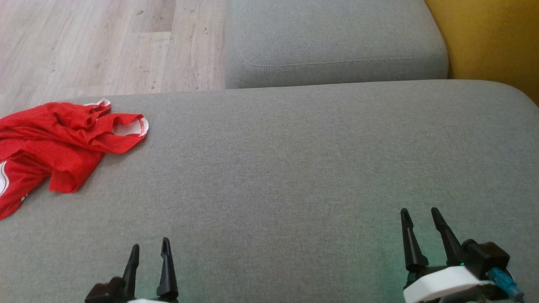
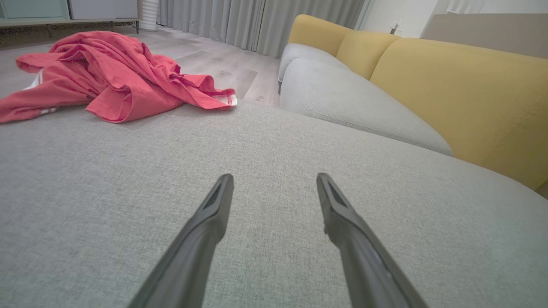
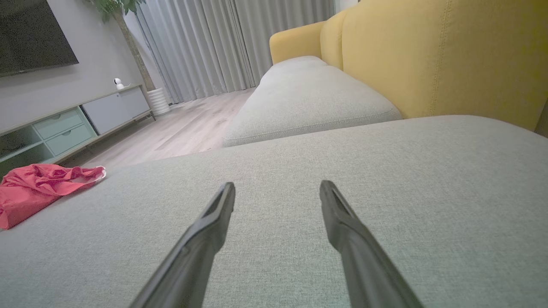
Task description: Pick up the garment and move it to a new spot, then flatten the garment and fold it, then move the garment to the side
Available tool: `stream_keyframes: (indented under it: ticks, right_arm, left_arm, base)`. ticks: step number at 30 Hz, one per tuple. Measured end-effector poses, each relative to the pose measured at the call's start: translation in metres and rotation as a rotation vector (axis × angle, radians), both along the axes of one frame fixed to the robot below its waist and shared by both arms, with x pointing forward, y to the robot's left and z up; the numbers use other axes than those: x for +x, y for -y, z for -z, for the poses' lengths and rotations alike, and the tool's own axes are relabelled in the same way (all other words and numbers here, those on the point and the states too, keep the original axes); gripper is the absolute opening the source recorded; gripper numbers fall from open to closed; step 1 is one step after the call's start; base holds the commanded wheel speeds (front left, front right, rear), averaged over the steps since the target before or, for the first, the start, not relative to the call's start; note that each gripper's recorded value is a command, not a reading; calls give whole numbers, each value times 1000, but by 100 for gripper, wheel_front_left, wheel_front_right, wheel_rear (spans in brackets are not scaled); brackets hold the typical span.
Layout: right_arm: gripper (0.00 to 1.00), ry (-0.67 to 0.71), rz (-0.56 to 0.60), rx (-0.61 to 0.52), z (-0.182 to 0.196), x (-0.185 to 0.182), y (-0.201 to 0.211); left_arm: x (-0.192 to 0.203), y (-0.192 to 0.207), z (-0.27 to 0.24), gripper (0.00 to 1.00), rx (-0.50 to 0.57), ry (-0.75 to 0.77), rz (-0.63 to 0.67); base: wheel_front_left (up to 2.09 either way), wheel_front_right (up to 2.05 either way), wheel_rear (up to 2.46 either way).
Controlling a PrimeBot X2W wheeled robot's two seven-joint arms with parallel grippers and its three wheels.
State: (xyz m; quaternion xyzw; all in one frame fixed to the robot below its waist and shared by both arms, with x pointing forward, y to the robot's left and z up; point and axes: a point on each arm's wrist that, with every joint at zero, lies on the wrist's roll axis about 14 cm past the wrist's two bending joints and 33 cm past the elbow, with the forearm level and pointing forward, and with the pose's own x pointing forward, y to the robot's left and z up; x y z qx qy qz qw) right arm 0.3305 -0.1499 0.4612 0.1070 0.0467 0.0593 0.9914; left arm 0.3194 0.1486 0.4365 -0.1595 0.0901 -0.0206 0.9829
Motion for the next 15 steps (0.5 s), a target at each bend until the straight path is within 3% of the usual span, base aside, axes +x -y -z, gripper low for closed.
stream_keyframes:
  ticks: [15]
  right_arm:
    - [100, 42, -61, -169, -1, -2, -9]
  left_arm:
    - [-4, 6, 1, 100, 135, 18, 43]
  base:
    - [0, 0, 0]
